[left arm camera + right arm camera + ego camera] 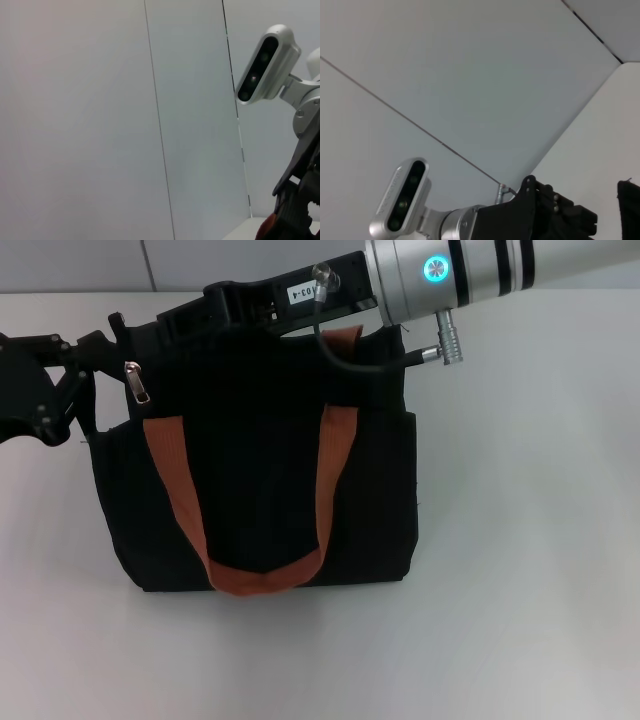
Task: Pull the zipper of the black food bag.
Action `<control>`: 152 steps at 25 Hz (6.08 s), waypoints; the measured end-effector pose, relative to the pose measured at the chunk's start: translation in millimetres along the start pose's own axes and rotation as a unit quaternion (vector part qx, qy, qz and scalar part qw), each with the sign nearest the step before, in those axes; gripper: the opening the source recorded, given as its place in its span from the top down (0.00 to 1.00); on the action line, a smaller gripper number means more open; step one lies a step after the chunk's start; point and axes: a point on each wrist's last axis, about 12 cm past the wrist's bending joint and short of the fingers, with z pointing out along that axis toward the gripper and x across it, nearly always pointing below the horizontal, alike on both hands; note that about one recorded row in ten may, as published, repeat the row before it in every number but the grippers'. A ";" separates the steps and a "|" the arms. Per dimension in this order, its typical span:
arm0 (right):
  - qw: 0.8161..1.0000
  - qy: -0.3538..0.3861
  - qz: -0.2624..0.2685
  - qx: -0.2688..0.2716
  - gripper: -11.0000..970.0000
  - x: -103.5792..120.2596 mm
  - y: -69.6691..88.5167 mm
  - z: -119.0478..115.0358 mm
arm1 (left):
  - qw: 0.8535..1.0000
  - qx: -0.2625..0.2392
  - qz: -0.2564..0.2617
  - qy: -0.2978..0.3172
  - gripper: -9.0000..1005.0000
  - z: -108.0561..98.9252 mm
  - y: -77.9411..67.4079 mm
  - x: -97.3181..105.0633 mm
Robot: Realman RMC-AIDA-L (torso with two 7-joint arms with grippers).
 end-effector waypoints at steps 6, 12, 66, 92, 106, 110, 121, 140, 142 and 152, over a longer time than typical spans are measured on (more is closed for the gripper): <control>1.000 0.008 0.026 0.010 0.69 3.3 -3.4 6.3 | 1.000 -0.001 0.003 0.000 0.97 0.1 0.0 0.2; 0.999 0.006 0.044 0.014 0.69 6.8 -6.9 9.5 | 1.000 -0.002 0.004 0.001 0.97 0.1 0.2 0.3; 0.998 0.023 0.025 0.045 0.70 5.3 -7.8 24.2 | 1.000 0.010 0.004 -0.016 0.97 18.5 7.2 -9.4; 0.998 0.013 -0.001 0.062 0.99 11.1 -14.1 11.3 | 1.000 -0.010 0.001 -0.016 0.97 7.9 8.4 -7.5; 0.994 0.032 -0.001 0.106 0.99 11.6 -16.3 0.1 | 1.000 -0.018 -0.001 -0.020 0.97 3.5 8.1 -7.2; 0.989 0.042 0.003 0.139 0.99 13.4 -16.2 -11.2 | 1.000 -0.019 -0.002 -0.020 0.97 3.0 7.9 -7.0; 0.977 0.050 0.007 0.206 0.99 21.0 -8.9 -46.7 | 0.999 -0.026 -0.008 -0.019 0.97 -0.9 8.9 -6.6; 0.986 -0.027 0.004 0.166 0.91 27.3 2.1 -92.7 | 0.999 -0.031 -0.015 -0.019 0.97 -3.0 8.6 -5.8; 0.990 -0.050 -0.012 0.132 0.86 31.0 3.6 -98.1 | 0.999 -0.030 -0.015 -0.019 0.97 -2.7 8.2 -5.5; 0.972 -0.156 -0.163 -0.060 0.65 90.9 -4.2 -121.5 | 0.999 -0.029 -0.034 -0.021 0.97 -2.9 7.0 -5.1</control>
